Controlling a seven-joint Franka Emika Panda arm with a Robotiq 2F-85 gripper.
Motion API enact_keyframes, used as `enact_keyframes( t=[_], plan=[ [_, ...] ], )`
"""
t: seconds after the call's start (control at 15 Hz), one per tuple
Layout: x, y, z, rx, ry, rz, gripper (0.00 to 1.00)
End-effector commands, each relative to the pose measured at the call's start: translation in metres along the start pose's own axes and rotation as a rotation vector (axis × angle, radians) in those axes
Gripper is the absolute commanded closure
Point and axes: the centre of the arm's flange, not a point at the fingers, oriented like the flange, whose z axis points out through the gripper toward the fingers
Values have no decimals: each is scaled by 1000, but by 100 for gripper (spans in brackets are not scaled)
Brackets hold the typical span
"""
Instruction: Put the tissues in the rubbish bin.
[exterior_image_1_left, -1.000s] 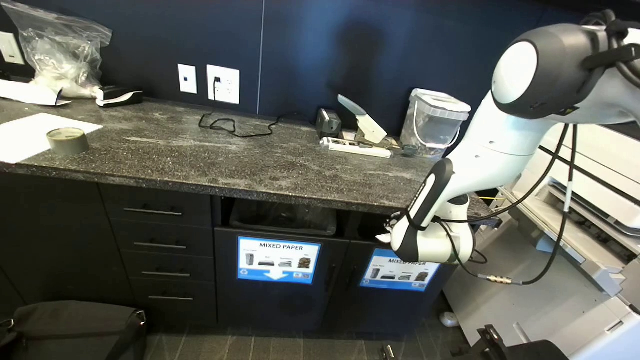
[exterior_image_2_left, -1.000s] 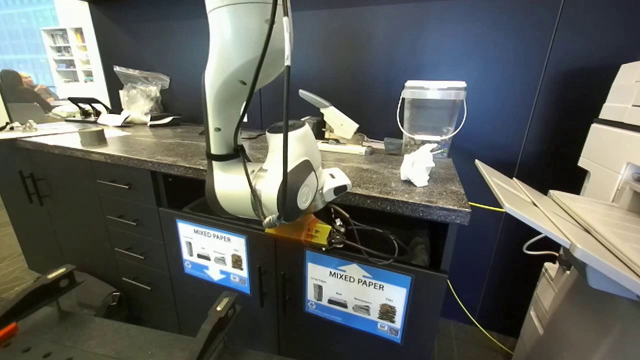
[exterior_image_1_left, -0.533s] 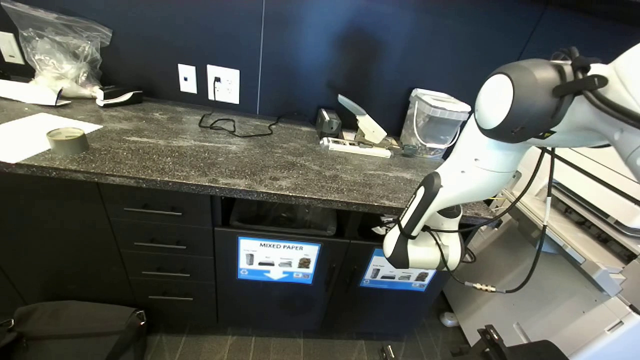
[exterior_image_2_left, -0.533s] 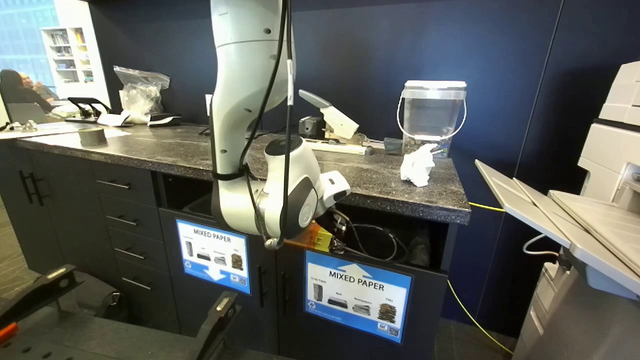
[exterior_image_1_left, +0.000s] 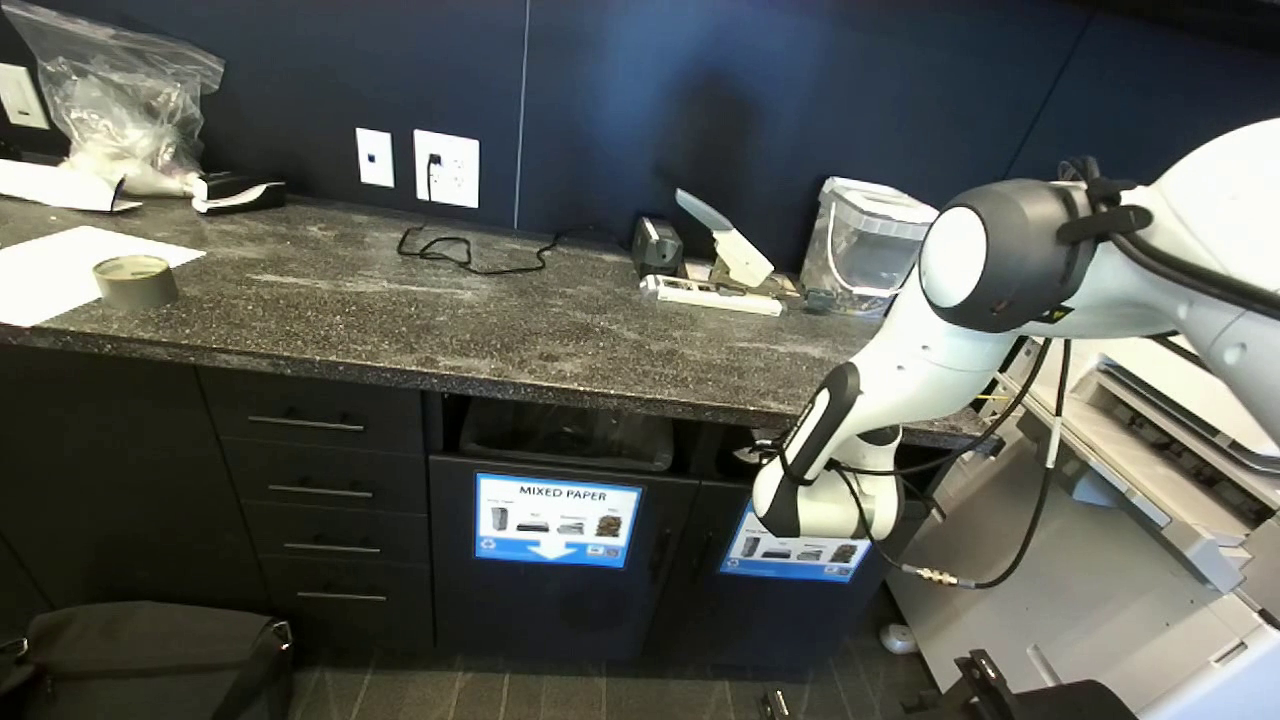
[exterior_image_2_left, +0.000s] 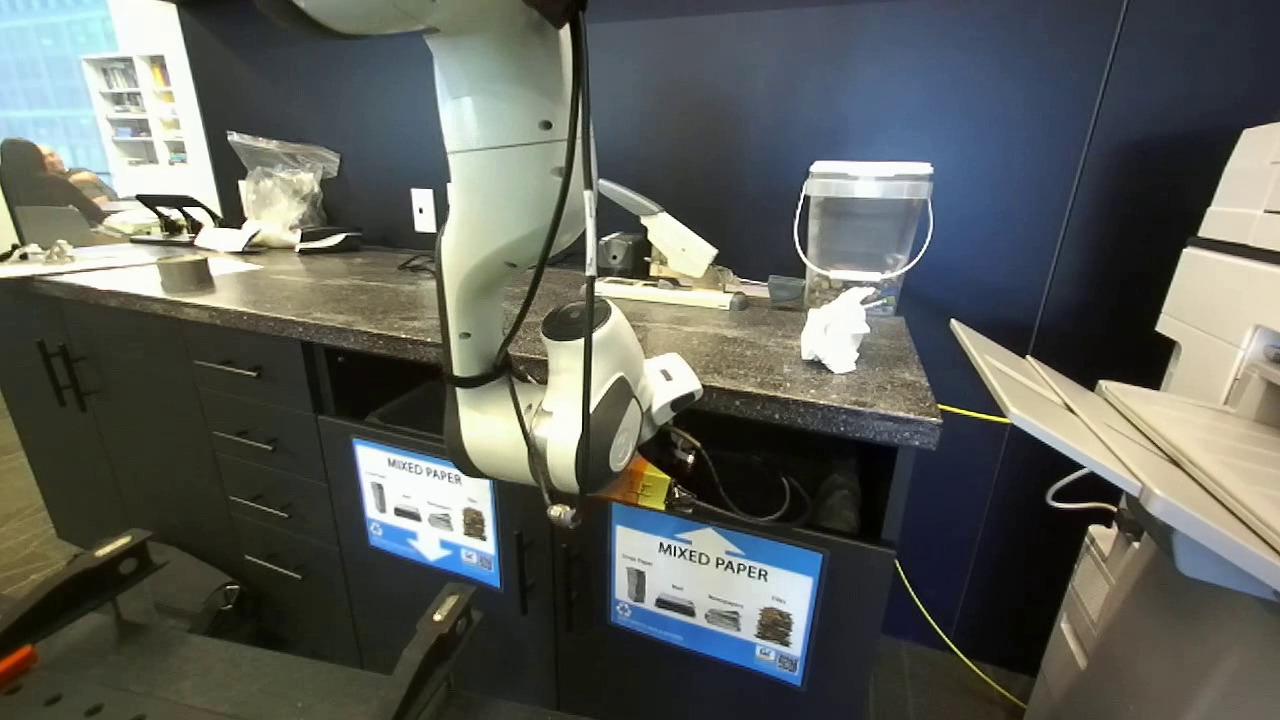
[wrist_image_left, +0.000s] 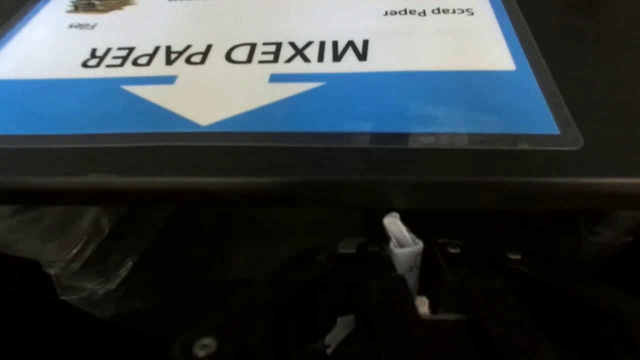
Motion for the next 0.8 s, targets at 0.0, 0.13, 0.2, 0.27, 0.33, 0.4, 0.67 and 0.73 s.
enact_keyframes(
  t=[0.0,0.13,0.2,0.27,0.33,0.4,0.67,0.73],
  plan=[
    [12,-4,25,-9,43,-9,88],
    [10,-4,23,-7,34,-9,64],
    [11,-4,22,-7,35,-17,64],
    [11,-5,20,-1,32,-25,60],
    [10,-6,17,-1,32,-32,51],
    [10,-6,15,-3,31,-34,44],
    [7,-5,-3,-6,34,-53,13],
    [6,-5,-7,-12,16,-59,7]
  ],
)
